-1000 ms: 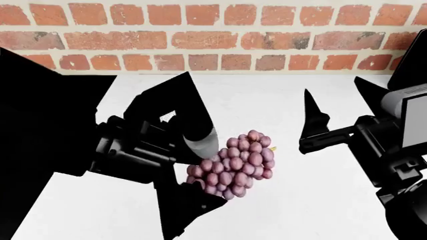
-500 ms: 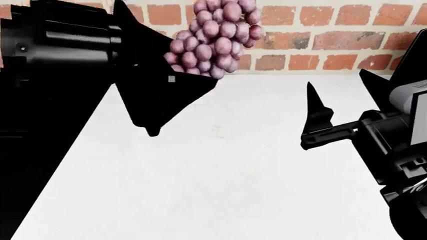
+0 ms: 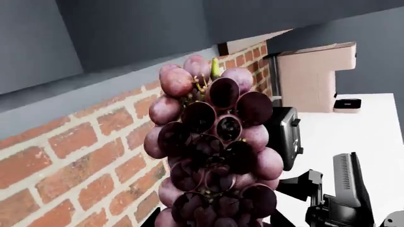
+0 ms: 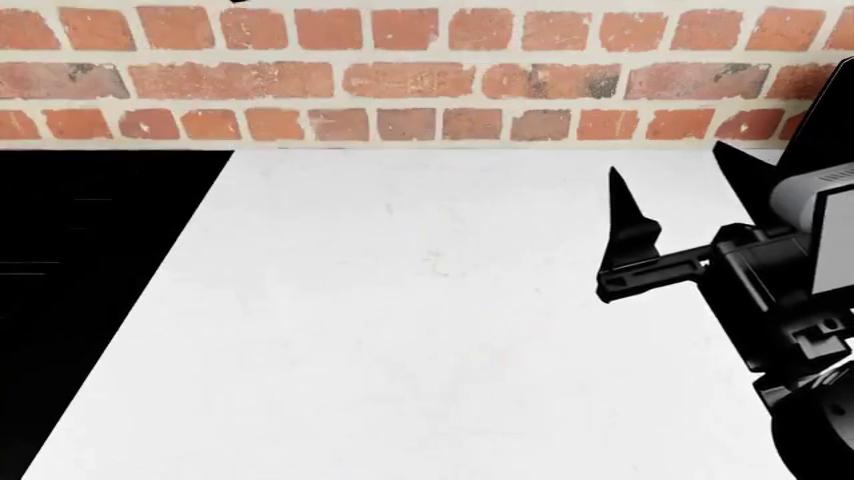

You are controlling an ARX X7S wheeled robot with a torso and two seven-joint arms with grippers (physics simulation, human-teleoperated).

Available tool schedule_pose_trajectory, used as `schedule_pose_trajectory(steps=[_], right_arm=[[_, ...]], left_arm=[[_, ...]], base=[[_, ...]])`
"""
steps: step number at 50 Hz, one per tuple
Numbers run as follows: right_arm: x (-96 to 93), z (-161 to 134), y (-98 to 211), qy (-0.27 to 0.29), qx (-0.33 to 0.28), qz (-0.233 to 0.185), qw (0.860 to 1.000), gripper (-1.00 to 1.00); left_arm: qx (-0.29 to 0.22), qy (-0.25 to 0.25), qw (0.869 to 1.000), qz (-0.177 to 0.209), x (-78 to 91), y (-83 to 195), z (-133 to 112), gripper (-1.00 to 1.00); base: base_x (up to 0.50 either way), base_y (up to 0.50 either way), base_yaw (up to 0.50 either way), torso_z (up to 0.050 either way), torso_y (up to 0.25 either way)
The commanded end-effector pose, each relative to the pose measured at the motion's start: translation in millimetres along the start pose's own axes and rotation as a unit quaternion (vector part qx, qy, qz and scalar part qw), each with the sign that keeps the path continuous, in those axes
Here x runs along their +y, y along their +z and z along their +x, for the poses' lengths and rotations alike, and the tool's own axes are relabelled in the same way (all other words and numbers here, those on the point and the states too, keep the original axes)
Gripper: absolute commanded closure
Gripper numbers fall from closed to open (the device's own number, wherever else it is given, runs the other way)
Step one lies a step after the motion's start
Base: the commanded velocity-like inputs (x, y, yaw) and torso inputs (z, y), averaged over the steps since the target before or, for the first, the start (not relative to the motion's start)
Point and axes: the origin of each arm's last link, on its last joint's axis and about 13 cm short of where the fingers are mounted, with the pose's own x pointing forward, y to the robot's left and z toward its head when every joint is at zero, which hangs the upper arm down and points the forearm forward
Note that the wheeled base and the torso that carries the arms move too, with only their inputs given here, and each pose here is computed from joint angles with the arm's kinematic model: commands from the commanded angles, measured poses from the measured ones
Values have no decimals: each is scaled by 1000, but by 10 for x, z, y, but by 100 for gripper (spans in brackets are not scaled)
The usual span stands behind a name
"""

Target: Pick the grape, celery from the counter and place them in the cabinet. Then close the cabinet.

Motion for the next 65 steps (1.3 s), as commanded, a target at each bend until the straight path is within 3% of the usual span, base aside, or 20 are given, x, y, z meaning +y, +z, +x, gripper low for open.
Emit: schedule_pose_trajectory(steps=[1, 8, 18, 37, 45, 65], right_arm=[[12, 20, -3, 2, 0, 0, 1000, -100], [12, 14, -19, 1, 1, 2, 1000, -100], [14, 16, -45, 1, 1, 4, 1000, -100], [30, 28, -68, 4, 3, 4, 1000, -100], [27, 20, -88, 4, 4, 5, 1000, -100], [15, 1, -115, 0, 5, 7, 1000, -100]], left_arm=[[-48, 8, 999, 13, 1, 261, -72, 100], [-50, 11, 998, 21, 9, 392, -22, 100], [-54, 78, 995, 23, 184, 652, 106, 100], [-70, 133, 987, 51, 309, 1120, 299, 100], [-61, 165, 983, 44, 460, 1164, 414, 100], [23, 232, 972, 10, 549, 1012, 472, 100]], base=[[0, 0, 0, 0, 0], [0, 0, 0, 0, 0], [0, 0, 0, 0, 1], [0, 0, 0, 1, 1], [0, 0, 0, 0, 1], [0, 0, 0, 0, 0]])
